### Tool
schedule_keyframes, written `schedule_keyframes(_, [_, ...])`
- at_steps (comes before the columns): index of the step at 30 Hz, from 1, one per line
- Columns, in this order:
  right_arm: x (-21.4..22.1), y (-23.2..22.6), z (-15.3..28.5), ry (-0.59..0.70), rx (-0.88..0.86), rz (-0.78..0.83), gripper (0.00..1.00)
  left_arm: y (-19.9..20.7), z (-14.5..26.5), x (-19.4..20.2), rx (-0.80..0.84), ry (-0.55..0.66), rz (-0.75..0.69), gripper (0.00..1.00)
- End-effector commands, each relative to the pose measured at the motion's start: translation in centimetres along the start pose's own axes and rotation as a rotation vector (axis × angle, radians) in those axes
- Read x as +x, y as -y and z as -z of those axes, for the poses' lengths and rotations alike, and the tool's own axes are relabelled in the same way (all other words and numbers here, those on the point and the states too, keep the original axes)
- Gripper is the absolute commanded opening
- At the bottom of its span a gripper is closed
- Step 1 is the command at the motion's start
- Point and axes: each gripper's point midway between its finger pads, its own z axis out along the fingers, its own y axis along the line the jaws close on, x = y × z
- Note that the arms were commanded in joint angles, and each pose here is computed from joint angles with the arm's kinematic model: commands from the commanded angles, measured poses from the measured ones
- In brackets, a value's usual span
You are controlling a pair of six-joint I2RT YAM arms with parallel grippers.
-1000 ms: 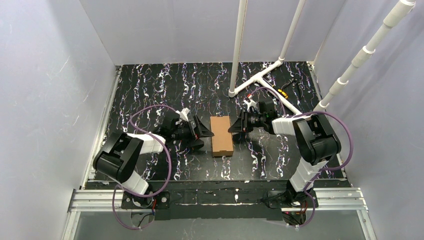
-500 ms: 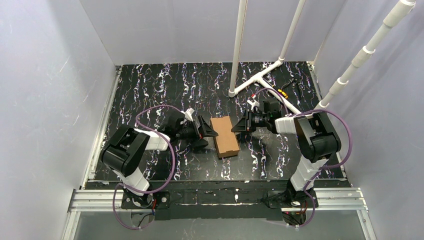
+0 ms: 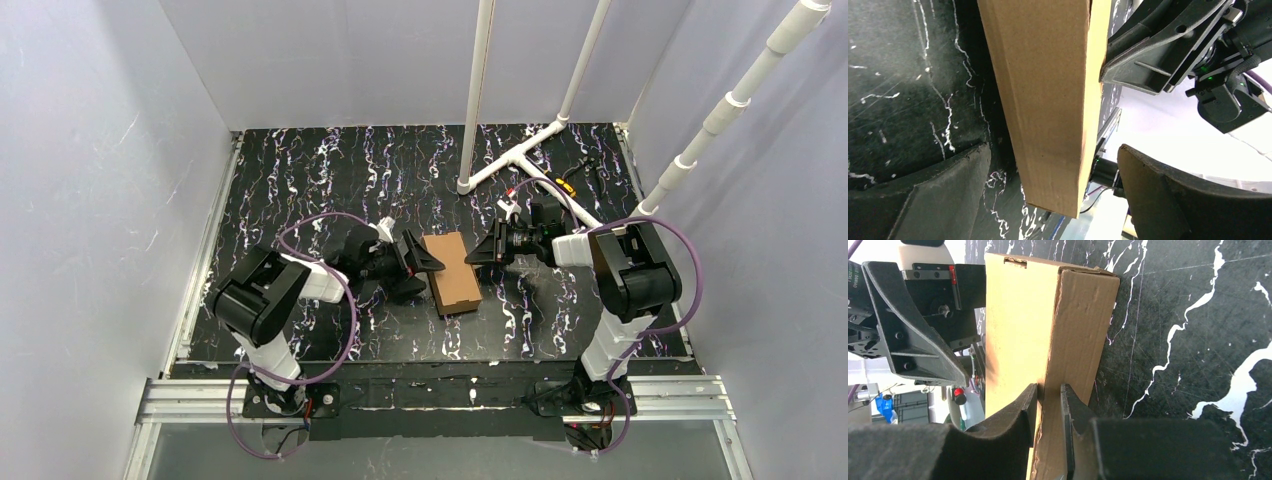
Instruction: Fold the paper box
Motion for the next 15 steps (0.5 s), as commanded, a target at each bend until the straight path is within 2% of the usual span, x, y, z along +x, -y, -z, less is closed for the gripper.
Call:
schedule_keyframes(1, [1.6, 3.5, 0.0, -0.008, 0.112, -0.059, 0.29, -0.3, -1.0, -0.2, 0.005, 0.024, 0.025, 0.98])
schedule_keyframes(9, [1.7, 3.5, -0.1, -0.015, 0.095, -0.076, 0.29, 0.3, -2.2, -0.3, 0.045, 0.041, 0.051, 0.96])
schedule_keyframes(15, [1.4, 2.8, -0.1, -0.014, 0.063, -0.074, 0.31, 0.4, -3.0, -0.5, 0.055, 0.045, 0.074, 0.8])
